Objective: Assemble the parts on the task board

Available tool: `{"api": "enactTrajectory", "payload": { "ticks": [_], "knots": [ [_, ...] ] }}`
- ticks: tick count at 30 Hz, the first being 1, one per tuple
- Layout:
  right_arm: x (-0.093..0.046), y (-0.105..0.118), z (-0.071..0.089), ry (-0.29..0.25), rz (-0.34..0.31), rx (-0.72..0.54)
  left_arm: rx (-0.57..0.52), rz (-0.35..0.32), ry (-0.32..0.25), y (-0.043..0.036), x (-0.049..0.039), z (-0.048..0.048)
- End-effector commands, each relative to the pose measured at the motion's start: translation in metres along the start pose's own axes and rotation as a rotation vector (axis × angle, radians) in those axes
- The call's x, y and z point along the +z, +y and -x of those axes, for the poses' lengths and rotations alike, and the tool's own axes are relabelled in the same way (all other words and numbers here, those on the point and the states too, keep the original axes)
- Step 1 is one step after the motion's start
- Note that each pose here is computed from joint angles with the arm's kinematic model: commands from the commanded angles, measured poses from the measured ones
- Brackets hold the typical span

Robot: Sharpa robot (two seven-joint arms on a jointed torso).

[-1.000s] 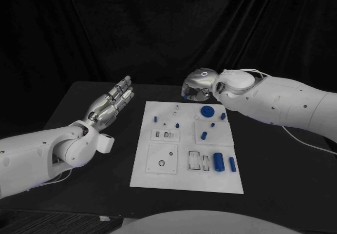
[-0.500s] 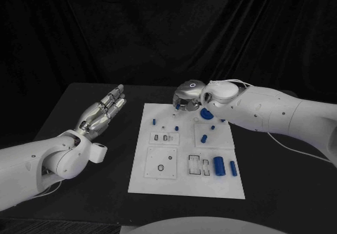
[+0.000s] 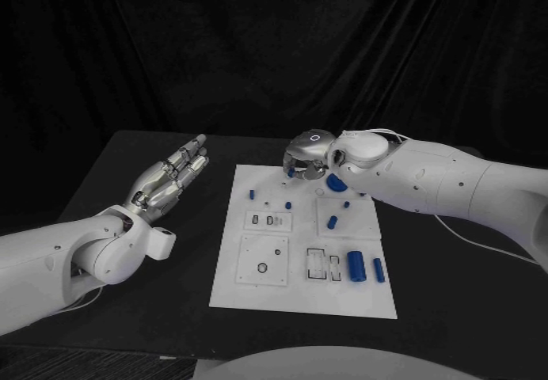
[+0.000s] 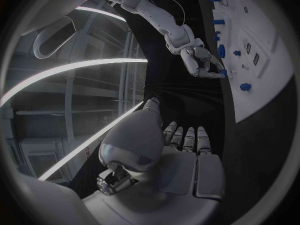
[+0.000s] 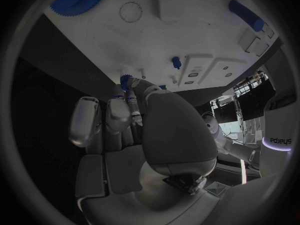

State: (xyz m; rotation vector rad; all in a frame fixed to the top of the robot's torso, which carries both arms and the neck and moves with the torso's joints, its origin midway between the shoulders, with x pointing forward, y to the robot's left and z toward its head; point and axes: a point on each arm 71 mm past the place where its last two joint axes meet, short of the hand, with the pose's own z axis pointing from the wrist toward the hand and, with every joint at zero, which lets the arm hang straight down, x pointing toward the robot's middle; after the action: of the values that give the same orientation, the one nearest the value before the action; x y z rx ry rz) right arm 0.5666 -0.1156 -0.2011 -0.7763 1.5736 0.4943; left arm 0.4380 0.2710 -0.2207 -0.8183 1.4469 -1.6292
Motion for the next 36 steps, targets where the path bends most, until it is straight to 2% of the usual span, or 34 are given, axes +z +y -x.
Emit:
{"api": "enactTrajectory", "payload": {
  "ticks": [1, 10, 36],
  "knots": [
    [0.000, -0.001, -0.002, 0.005, -0.023, -0.006, -0.015, -0.160, 0.029, -0.0120, 0.0007, -0.0027],
    [0.000, -0.002, 0.001, -0.042, -0.030, -0.015, -0.018, -0.145, 0.034, -0.0100, 0.0020, -0.0012],
    [0.013, -0.001, -0.008, -0.008, -0.054, -0.015, -0.045, -0.128, 0.068, -0.0075, 0.0053, -0.0049]
  ]
}}
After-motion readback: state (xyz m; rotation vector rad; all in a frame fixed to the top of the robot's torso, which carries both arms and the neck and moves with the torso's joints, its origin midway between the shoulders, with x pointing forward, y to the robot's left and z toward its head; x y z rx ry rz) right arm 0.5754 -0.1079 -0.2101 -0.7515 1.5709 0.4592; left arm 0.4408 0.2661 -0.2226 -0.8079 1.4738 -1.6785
